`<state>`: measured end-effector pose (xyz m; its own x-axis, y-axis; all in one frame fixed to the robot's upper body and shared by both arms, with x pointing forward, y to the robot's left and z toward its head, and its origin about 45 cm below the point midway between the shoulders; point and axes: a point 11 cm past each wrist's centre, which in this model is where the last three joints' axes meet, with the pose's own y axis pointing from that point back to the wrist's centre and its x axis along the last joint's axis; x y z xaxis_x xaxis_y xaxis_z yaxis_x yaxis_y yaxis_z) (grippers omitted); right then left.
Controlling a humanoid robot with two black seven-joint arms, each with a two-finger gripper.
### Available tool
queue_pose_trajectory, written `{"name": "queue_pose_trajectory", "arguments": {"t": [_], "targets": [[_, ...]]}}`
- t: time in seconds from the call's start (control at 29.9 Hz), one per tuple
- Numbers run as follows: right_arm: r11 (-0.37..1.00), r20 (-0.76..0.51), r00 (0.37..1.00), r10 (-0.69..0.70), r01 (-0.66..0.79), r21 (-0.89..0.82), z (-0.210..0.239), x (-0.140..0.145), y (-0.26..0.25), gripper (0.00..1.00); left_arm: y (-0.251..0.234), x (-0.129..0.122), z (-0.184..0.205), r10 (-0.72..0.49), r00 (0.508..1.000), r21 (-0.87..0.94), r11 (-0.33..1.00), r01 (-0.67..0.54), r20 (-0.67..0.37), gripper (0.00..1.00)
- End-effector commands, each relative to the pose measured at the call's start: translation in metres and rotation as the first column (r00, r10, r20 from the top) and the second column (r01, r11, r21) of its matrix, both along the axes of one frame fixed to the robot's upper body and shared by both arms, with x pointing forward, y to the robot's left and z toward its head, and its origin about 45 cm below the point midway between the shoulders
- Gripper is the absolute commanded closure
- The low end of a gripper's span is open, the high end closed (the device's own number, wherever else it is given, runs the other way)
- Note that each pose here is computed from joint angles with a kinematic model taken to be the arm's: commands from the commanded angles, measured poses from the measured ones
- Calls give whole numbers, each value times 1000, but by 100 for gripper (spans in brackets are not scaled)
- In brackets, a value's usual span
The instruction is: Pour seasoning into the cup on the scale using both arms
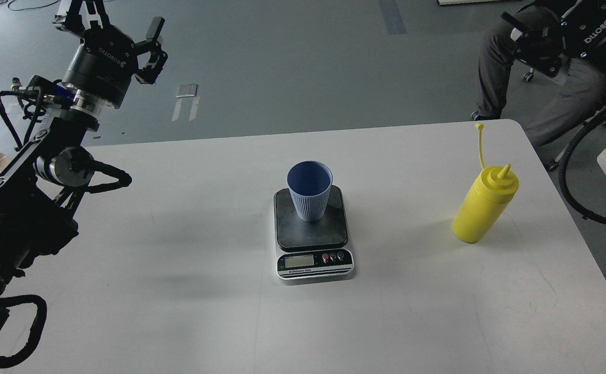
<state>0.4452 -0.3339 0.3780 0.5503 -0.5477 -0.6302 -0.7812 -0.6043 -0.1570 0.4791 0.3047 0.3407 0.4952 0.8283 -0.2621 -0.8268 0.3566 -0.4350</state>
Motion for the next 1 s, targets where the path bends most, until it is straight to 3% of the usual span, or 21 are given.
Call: {"name": "queue_pose_trajectory", "arguments": {"t": [0.0,0.3,0.57,0.97], "targets": [[998,-32,999,14,-15,-55,-15,28,40,0,-14,5,14,-24,999,-12,1000,24,30,2],[1000,-61,998,22,-23,-16,-36,52,96,0,-31,11,9,-37,999,-47,998,38,16,2],[996,-65,994,-85,84,-18,-64,54,83,0,-48,16,-14,-40,998,-92,995,36,-41,2],[996,-60,994,-88,86,-36,-65,53,81,0,-55,16,-16,-49,998,-111,993,44,-46,2]]}}
